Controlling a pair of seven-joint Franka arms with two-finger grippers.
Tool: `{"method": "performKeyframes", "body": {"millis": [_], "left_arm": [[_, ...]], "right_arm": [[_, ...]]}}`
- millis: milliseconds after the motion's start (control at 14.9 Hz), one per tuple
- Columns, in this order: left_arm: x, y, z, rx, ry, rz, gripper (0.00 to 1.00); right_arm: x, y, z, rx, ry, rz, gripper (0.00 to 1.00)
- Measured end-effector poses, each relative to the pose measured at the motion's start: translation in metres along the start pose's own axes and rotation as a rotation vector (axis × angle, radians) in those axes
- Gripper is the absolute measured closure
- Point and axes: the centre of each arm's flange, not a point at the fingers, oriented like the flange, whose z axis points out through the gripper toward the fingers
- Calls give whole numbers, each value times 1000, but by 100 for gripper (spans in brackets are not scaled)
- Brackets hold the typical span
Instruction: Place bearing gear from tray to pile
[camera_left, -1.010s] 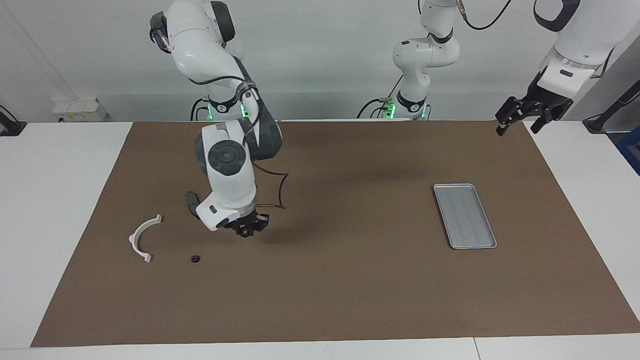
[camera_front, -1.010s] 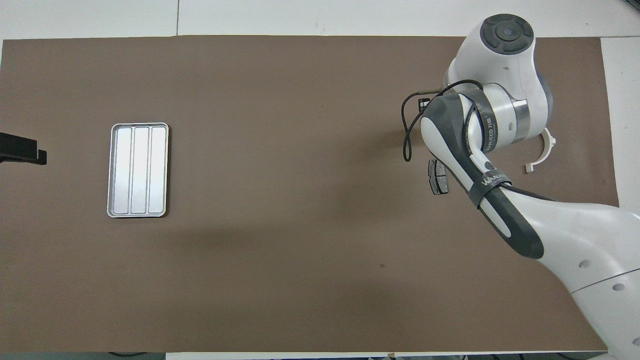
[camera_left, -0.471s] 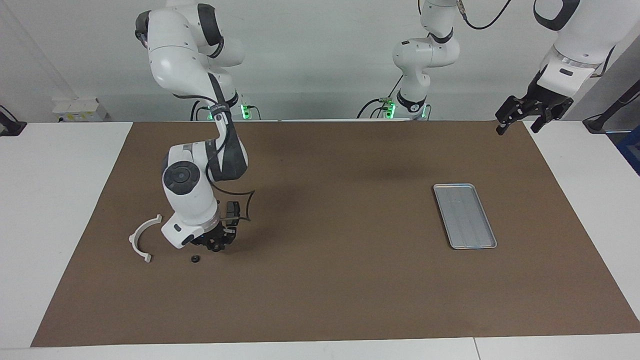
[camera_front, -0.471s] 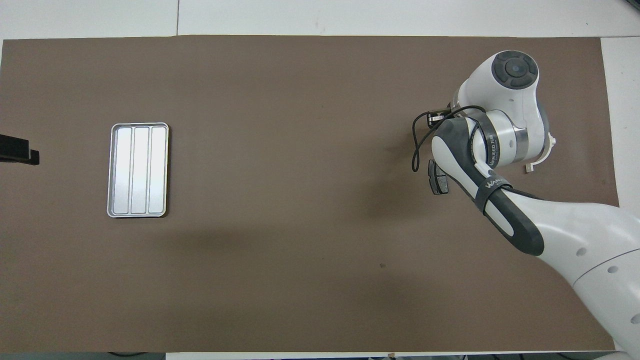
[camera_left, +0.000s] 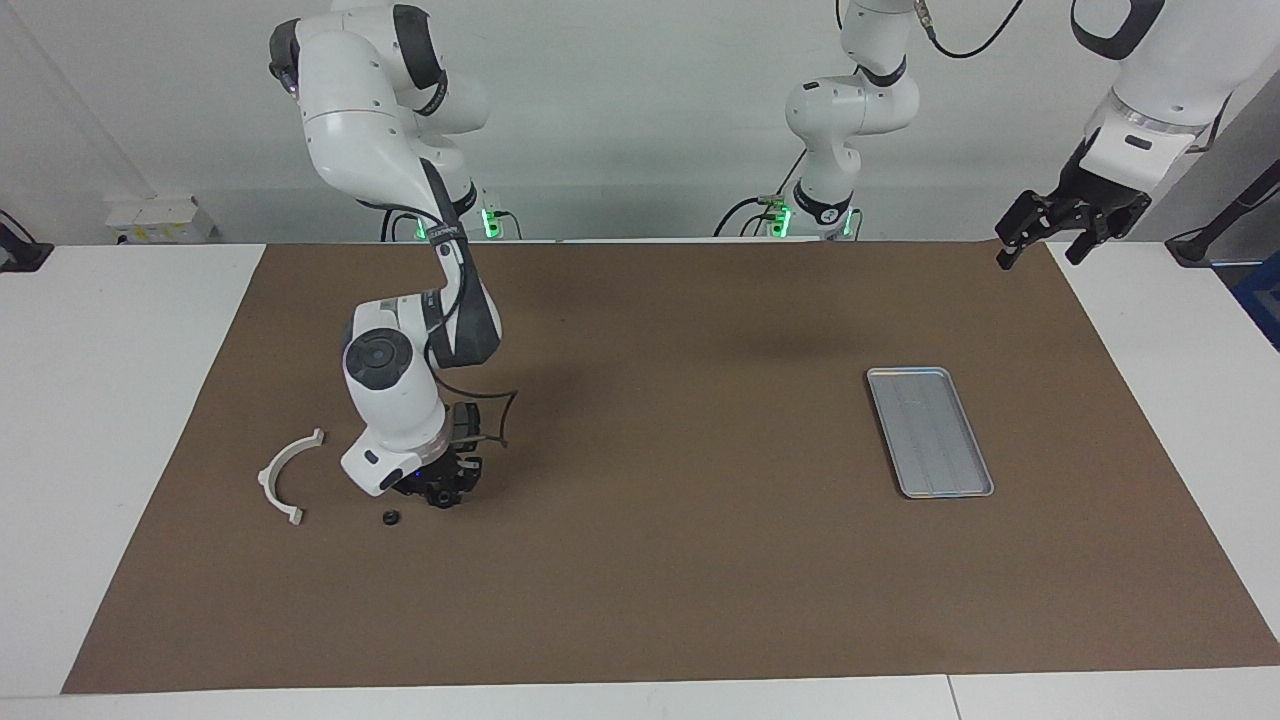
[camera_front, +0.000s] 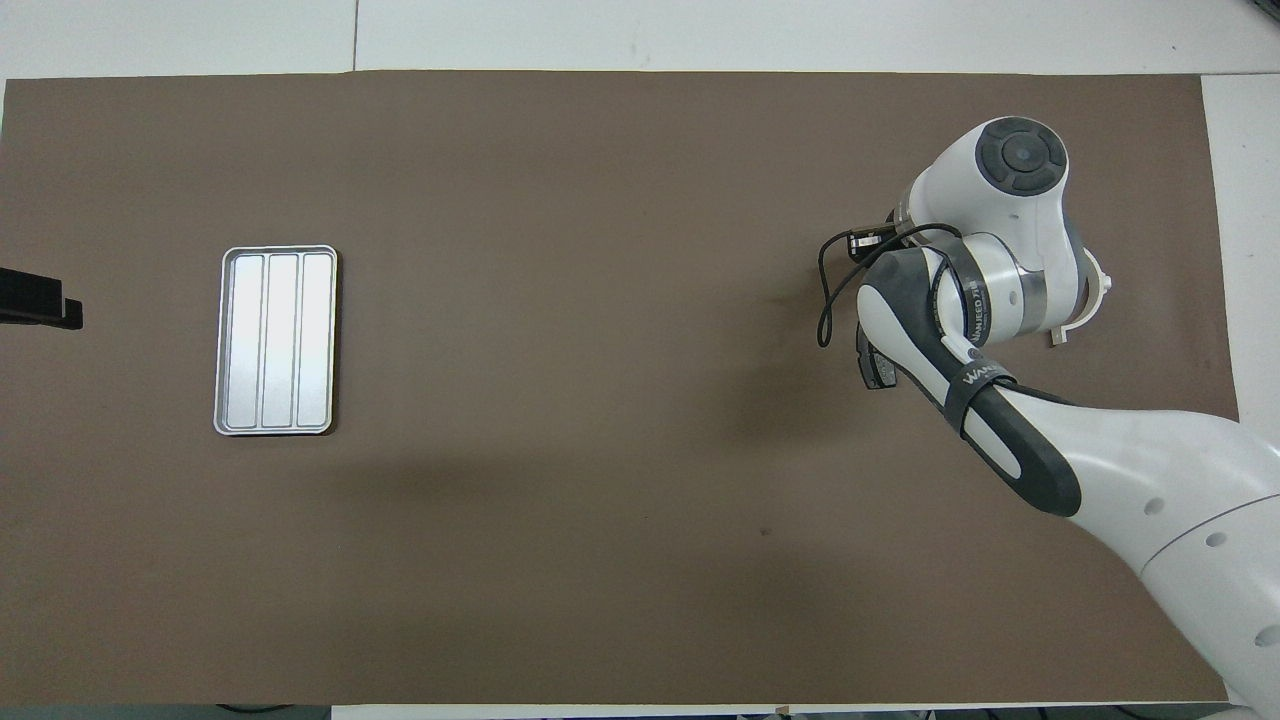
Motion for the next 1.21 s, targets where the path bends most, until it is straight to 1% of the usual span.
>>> {"method": "performKeyframes", "body": {"millis": [202,337,808,1010,1212], "left_arm": [[1,11,-1,0,12,20,0],[2,14,0,0,12,26,0],[3,14,-1,0,25,28,0],[3,14,-1,0,25,28,0],[3,13,-1,0,24,27,0]], "right_arm": [[0,0,-1,0,2,0,18],[1,0,-4,0,6,0,0],[3,4,-26,-1,37,7,0],[1,6,-37,-7,30,9,0],[-6,12,-71,-21,17,16,0]]}}
